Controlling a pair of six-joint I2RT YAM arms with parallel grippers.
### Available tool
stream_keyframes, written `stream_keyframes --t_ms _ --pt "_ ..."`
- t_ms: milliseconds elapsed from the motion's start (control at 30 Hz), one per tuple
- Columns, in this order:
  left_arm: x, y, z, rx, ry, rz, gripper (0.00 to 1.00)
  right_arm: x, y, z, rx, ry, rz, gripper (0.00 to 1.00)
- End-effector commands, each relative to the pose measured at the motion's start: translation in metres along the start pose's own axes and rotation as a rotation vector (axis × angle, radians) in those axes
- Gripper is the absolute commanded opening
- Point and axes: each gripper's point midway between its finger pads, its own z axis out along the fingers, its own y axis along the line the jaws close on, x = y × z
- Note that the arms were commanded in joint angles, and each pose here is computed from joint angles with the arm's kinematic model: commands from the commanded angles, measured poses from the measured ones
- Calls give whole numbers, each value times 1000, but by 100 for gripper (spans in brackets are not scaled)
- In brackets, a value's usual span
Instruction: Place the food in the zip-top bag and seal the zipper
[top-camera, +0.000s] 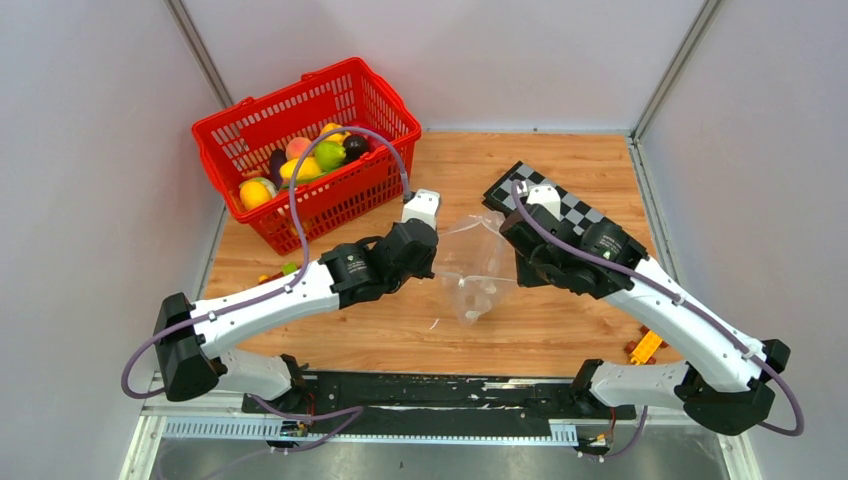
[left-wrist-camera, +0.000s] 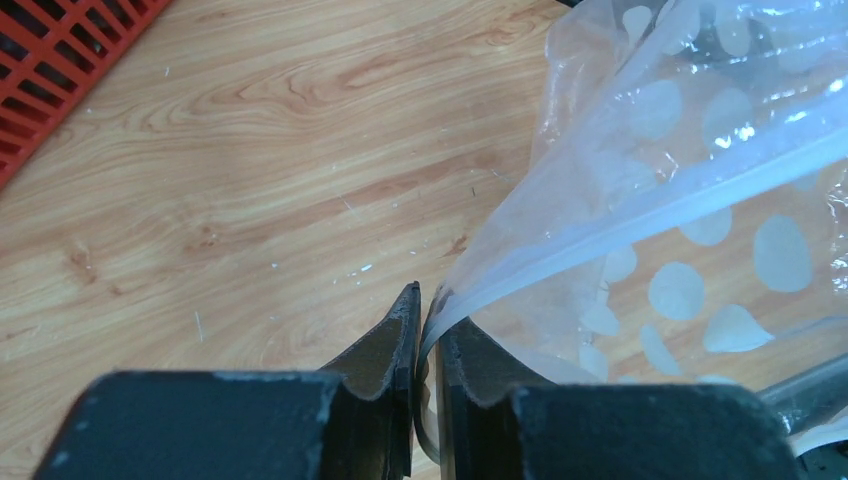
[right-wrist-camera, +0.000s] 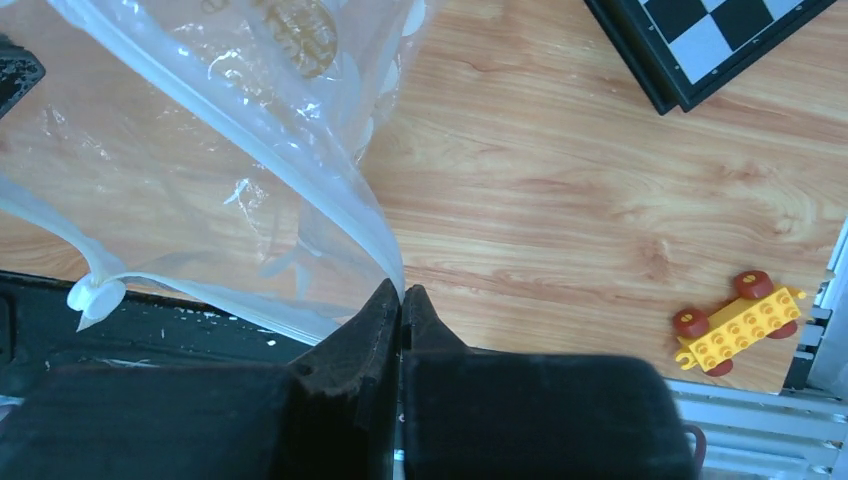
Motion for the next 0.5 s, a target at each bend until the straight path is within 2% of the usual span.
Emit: stream_keyframes --t_ms 0,100,200,300,400,467 --pt "-10 5 -6 0 -35 -41 16 -14 -11 -17 41 -67 25 0" --pt "-10 -16 -6 105 -28 -48 23 -33 24 -21 -116 -143 42 0" --pt "-8 -36 -6 209 -16 -58 33 -37 50 -15 -223 -164 46 0" --pt "-8 -45 -6 250 -2 -49 48 -38 47 -5 -164 -158 41 0" --pt "-12 -43 -9 248 -7 -37 59 -40 33 4 -60 -165 39 0" --pt "-19 -41 -14 256 -15 -27 73 -42 30 7 -31 -180 48 0"
